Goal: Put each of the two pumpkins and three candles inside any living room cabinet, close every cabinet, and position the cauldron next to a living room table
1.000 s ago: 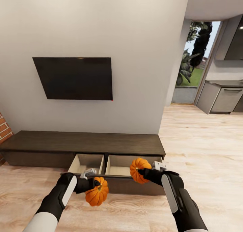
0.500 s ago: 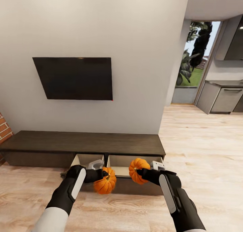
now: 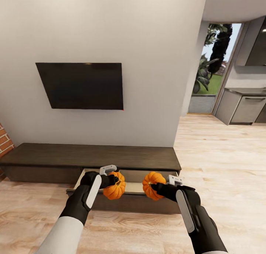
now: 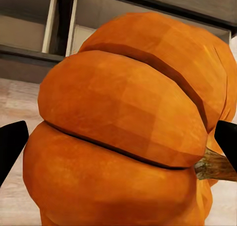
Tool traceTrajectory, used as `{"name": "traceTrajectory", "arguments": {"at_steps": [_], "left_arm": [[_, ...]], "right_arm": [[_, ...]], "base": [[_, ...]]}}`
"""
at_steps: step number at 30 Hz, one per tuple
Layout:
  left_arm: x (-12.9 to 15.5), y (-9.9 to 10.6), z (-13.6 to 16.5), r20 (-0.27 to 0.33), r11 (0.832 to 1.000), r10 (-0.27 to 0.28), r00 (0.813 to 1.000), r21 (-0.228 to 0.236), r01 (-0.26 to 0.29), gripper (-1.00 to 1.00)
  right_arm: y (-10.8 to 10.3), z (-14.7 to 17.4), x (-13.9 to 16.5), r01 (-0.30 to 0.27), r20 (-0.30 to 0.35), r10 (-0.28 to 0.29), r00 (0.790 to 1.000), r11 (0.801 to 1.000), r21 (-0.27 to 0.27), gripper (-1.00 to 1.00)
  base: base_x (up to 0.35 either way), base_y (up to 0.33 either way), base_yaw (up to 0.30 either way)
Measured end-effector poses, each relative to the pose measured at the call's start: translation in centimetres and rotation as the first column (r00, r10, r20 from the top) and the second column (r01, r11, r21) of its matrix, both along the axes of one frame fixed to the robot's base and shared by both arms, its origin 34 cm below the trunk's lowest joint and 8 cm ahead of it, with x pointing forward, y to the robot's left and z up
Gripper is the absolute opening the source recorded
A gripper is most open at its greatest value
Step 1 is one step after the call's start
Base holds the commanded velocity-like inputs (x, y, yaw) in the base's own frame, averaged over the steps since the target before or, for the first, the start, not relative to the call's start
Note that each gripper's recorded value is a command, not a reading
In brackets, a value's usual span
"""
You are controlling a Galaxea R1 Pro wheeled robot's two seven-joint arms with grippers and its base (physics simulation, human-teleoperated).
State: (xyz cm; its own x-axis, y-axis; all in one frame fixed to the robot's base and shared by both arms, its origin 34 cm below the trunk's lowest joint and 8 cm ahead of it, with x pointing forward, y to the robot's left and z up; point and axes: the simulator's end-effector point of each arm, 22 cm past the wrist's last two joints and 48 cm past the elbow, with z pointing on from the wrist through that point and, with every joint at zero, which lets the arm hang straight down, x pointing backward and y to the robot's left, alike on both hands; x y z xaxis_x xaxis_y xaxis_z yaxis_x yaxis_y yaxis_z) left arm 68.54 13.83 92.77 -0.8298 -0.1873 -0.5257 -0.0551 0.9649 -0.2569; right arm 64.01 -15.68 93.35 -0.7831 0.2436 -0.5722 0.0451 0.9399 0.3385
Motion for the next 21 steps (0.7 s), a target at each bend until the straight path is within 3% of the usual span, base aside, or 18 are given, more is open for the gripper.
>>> {"name": "traceTrajectory", "arguments": {"at_steps": [4, 12, 21], "left_arm": [[0.09, 0.16, 0.02, 0.004, 1.0, 0.006, 1.0, 0.005, -0.006, -1.0], [0.1, 0.27, -0.13, 0.003, 1.0, 0.007, 1.0, 0.009, -0.007, -1.0], [0.47, 0.45, 0.08, 0.023, 1.0, 0.016, 1.0, 0.011, -0.016, -1.0]], "right_arm": [[-0.01, 0.59, 0.14, -0.001, 0.008, 0.001, 1.0, 1.0, 0.001, -1.0], [0.16, 0.54, 0.03, -0.004, 0.003, 0.004, 1.0, 1.0, 0.0, -1.0], [0.3, 0.66, 0.06, -0.005, 0.006, 0.005, 1.0, 1.0, 0.004, -1.0]], "base": [[0.166, 0.0, -0.013], [0.25, 0.0, -0.179], [0.214, -0.041, -0.019]]}}
